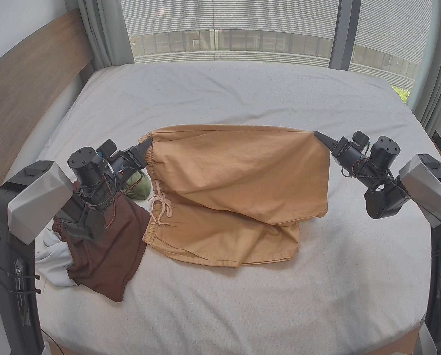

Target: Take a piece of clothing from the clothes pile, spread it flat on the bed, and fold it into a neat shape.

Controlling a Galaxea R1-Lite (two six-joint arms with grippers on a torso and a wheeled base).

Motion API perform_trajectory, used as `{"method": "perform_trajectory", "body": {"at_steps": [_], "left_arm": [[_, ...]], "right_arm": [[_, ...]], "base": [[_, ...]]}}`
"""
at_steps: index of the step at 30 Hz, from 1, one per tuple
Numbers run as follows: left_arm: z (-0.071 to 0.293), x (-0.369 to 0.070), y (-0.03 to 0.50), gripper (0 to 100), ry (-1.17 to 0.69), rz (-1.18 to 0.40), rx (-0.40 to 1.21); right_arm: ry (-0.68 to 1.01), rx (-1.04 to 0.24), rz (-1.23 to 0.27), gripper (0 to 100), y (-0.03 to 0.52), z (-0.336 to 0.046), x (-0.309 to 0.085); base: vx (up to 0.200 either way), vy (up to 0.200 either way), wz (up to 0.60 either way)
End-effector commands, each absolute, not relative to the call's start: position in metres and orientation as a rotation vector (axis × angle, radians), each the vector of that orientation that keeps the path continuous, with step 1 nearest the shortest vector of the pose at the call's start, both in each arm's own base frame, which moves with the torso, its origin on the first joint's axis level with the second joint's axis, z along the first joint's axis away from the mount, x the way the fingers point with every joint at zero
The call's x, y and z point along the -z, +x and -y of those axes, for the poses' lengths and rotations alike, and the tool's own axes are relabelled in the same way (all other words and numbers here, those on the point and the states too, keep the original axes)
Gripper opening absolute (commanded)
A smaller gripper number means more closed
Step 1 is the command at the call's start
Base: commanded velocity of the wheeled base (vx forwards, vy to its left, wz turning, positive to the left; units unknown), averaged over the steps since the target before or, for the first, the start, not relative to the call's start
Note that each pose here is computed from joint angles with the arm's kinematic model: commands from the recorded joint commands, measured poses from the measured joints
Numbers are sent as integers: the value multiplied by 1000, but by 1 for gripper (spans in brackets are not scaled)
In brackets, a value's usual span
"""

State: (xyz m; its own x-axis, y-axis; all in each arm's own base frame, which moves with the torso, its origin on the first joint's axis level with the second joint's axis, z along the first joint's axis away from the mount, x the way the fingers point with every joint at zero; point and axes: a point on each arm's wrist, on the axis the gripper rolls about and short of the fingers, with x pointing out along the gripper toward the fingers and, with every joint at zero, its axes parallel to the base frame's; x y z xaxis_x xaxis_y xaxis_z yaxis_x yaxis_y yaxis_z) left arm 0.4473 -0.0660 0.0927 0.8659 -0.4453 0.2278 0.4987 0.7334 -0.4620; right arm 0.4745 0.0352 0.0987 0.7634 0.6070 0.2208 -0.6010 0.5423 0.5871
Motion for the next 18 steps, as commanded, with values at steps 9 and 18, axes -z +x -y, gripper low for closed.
{"method": "perform_trajectory", "body": {"at_steps": [9, 18], "left_arm": [[69, -89, 464, 0, -540, 87, 518], [68, -91, 470, 100, -550, 75, 508]], "right_arm": [[694, -716, -16, 100, 493, -36, -86], [686, -696, 2, 100, 506, -28, -83]], "base": [[0, 0, 0], [0, 0, 0]]}}
